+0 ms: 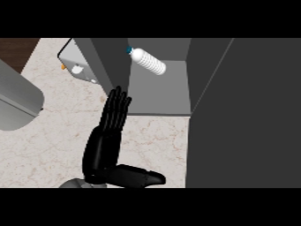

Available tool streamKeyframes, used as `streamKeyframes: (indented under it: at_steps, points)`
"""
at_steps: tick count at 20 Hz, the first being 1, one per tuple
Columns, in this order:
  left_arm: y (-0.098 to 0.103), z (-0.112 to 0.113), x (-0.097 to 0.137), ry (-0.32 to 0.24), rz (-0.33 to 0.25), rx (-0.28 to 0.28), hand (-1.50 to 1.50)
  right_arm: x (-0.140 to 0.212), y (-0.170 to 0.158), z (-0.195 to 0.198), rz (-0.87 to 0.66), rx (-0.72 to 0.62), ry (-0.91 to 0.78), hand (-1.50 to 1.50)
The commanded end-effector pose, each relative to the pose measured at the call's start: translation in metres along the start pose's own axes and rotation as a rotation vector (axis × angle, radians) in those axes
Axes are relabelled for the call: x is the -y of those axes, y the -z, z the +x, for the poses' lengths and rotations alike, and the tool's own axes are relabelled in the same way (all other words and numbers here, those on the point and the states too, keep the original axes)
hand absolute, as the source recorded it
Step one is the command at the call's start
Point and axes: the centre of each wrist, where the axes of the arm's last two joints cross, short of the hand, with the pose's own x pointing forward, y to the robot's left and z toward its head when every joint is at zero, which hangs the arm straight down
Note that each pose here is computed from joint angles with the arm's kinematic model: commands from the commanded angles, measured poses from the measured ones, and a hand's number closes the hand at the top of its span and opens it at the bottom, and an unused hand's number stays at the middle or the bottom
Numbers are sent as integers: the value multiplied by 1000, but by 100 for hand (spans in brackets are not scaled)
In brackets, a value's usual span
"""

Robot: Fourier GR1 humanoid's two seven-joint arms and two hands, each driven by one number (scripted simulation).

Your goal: Pick up the bottled water, place it into the cabinet and close the cabinet

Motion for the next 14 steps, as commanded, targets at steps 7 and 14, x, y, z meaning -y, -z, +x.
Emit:
streamKeyframes:
  at_steps: [7, 14]
  points:
    - [-27, 23, -37, 6, 58, 21, -150, -41, 31, 55, 209, 0, -78, 150]
    - [-60, 42, -55, 22, 67, 32, -150, -61, 49, 43, 218, 6, -69, 150]
